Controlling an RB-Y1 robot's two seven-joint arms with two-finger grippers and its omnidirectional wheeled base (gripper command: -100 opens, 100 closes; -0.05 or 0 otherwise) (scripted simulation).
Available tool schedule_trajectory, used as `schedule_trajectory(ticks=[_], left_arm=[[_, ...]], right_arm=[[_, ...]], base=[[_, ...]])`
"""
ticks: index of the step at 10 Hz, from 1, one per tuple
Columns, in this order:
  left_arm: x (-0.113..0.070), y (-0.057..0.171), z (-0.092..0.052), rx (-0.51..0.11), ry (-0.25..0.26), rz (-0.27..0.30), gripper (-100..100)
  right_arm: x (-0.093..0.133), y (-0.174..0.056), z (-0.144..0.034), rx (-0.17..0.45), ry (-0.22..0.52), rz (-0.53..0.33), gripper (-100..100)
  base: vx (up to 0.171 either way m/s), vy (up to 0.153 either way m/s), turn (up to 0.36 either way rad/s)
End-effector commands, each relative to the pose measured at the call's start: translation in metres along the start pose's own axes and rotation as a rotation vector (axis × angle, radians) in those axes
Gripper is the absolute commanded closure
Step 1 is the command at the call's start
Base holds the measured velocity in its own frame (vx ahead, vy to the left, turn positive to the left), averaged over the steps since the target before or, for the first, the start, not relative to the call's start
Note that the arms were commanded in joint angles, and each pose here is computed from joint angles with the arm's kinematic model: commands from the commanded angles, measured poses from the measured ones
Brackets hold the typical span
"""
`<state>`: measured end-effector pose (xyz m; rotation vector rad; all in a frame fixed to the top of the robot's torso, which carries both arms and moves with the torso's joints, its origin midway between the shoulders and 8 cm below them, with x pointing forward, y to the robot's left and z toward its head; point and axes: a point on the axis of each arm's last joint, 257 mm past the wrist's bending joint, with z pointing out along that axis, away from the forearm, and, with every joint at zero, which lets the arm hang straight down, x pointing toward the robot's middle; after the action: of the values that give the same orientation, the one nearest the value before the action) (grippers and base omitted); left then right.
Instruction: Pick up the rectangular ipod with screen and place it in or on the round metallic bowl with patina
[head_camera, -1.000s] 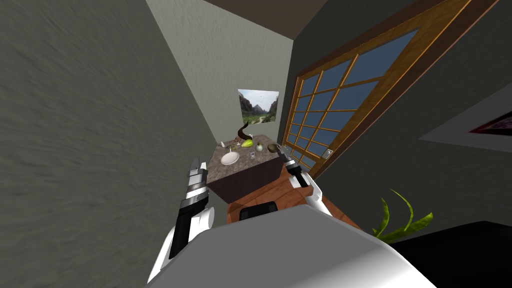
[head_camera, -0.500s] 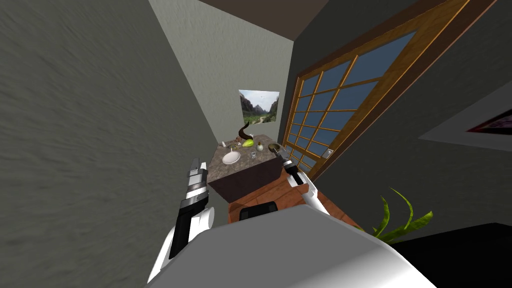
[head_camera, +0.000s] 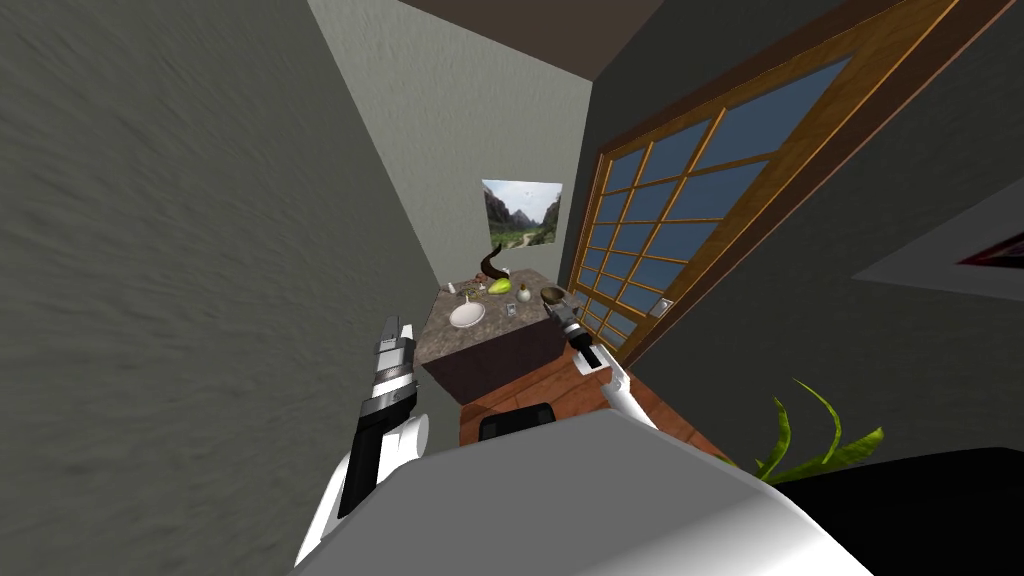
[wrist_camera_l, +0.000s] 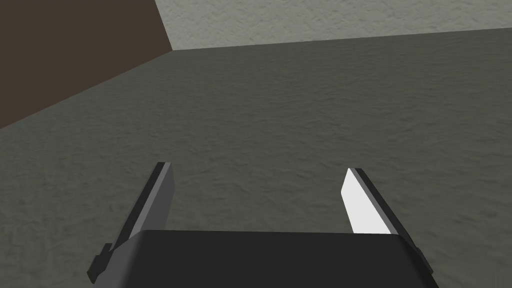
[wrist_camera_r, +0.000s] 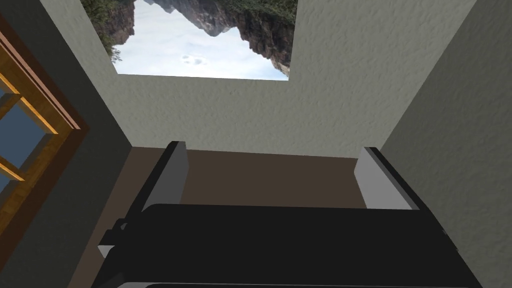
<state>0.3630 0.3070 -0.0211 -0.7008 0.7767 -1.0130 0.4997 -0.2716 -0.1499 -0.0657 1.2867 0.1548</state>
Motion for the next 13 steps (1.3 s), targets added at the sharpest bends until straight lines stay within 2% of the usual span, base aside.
schedule_trajectory(ticks=[1, 3, 4, 6, 7, 10, 13], left_arm=[[0.000, 0.000, 0.000, 0.000, 0.000, 0.000, 0], [0.000, 0.000, 0.000, 0.000, 0.000, 0.000, 0], [0.000, 0.000, 0.000, 0.000, 0.000, 0.000, 0], [0.000, 0.000, 0.000, 0.000, 0.000, 0.000, 0], [0.000, 0.000, 0.000, 0.000, 0.000, 0.000, 0], [0.000, 0.000, 0.000, 0.000, 0.000, 0.000, 0], [0.000, 0.000, 0.000, 0.000, 0.000, 0.000, 0]], right_arm=[[0.017, -0.002, 0.000, 0.002, 0.037, -0.057, -100], [0.046, -0.004, -0.004, 0.000, 0.096, -0.130, -100], [0.046, -0.004, -0.004, 0.000, 0.096, -0.143, -100], [0.073, -0.004, -0.010, -0.007, 0.149, -0.213, -100], [0.073, -0.004, -0.010, -0.008, 0.149, -0.217, -100], [0.109, 0.002, -0.020, -0.023, 0.216, -0.299, -100], [0.109, 0.002, -0.020, -0.023, 0.216, -0.299, -100]], base=[[0.019, 0.041, 0.025], [0.032, 0.066, 0.067], [0.026, 0.029, 0.055], [0.033, 0.057, 0.052], [0.033, 0.013, 0.085], [0.045, 0.033, 0.091], [0.009, 0.007, 0.024]])
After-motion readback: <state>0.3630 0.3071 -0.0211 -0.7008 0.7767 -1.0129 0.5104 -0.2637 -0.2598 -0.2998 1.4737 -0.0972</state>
